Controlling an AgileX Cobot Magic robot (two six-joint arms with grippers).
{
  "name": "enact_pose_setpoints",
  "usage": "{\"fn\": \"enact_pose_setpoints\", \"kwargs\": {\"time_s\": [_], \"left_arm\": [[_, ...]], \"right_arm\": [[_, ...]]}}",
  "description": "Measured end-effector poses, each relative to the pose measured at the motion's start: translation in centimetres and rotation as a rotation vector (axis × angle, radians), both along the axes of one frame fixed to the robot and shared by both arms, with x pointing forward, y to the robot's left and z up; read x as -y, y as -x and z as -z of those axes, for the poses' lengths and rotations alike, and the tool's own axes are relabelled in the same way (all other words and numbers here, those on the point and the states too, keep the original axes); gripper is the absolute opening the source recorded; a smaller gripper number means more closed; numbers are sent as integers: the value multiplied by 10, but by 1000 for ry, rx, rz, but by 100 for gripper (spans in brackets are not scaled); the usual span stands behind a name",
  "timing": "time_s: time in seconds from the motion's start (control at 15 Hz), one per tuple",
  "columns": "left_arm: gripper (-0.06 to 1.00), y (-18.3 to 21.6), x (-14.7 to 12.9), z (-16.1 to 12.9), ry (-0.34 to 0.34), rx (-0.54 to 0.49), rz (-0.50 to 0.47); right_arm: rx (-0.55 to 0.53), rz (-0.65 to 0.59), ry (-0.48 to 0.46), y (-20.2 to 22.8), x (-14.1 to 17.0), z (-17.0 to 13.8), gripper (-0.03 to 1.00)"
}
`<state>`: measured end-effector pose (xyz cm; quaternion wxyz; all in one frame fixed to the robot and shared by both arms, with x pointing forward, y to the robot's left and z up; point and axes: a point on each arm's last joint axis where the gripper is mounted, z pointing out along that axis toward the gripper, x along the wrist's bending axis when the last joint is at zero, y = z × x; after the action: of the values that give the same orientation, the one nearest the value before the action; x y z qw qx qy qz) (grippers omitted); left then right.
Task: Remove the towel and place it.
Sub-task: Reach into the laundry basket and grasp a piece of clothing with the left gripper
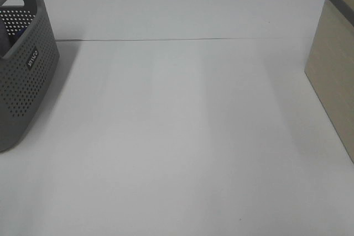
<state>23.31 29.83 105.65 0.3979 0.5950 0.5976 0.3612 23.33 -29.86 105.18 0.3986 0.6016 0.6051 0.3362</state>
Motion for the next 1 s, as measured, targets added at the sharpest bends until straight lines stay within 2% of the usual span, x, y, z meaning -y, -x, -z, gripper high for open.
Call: {"fn": "enact_pose_setpoints", "kwargs": {"time_s": [1.0], "left_arm": [[99, 0, 0, 0, 0, 0, 0]], "right_arm": [[0, 0, 0, 0, 0, 0, 82]]}}
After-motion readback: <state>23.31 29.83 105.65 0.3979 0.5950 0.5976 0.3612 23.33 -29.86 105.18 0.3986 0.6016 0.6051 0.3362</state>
